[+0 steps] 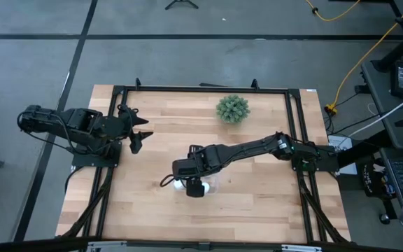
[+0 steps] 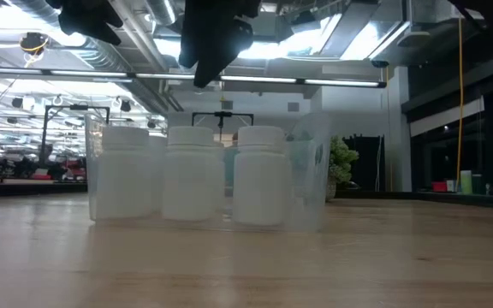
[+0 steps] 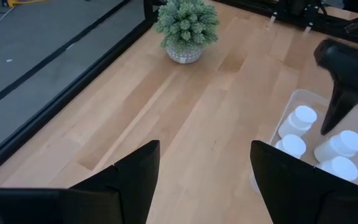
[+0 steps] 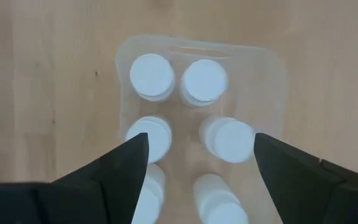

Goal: Pick and place pill bottles into a basket
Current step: Return to Home Position

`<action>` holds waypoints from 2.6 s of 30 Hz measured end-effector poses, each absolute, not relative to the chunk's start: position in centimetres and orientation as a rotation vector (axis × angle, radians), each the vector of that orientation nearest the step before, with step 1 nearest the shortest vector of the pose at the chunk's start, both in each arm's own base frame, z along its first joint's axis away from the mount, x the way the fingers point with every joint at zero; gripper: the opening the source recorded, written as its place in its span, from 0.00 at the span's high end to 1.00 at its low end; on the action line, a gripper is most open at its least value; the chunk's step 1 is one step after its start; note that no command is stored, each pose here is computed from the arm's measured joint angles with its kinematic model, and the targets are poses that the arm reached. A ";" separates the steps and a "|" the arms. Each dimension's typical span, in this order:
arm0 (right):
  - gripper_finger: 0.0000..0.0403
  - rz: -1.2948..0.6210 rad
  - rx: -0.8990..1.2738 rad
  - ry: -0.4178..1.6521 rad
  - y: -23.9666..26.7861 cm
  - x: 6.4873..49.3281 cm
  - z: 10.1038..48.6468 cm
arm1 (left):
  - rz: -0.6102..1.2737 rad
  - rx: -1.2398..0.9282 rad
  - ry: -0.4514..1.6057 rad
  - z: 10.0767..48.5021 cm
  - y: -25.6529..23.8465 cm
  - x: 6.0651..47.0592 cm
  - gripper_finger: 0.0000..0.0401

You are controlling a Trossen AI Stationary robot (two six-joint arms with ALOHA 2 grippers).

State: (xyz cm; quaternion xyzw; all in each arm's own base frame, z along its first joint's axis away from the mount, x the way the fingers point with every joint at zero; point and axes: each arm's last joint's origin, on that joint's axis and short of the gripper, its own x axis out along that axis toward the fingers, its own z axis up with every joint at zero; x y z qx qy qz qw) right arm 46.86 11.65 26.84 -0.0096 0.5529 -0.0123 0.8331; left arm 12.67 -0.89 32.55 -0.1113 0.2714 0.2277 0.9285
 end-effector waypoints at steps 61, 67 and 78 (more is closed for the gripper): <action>0.43 -0.199 0.251 -0.193 1.4 5.9 28.5 | 0.415 -0.048 0.545 33.1 -0.7 12.0 0.39; 0.45 -0.354 0.114 -0.142 0.8 5.5 27.1 | 0.444 -0.006 0.497 33.7 0.4 9.6 0.39; 0.45 -0.331 -0.019 -0.364 0.4 4.5 30.4 | 0.354 -0.119 0.251 35.3 1.0 4.9 0.39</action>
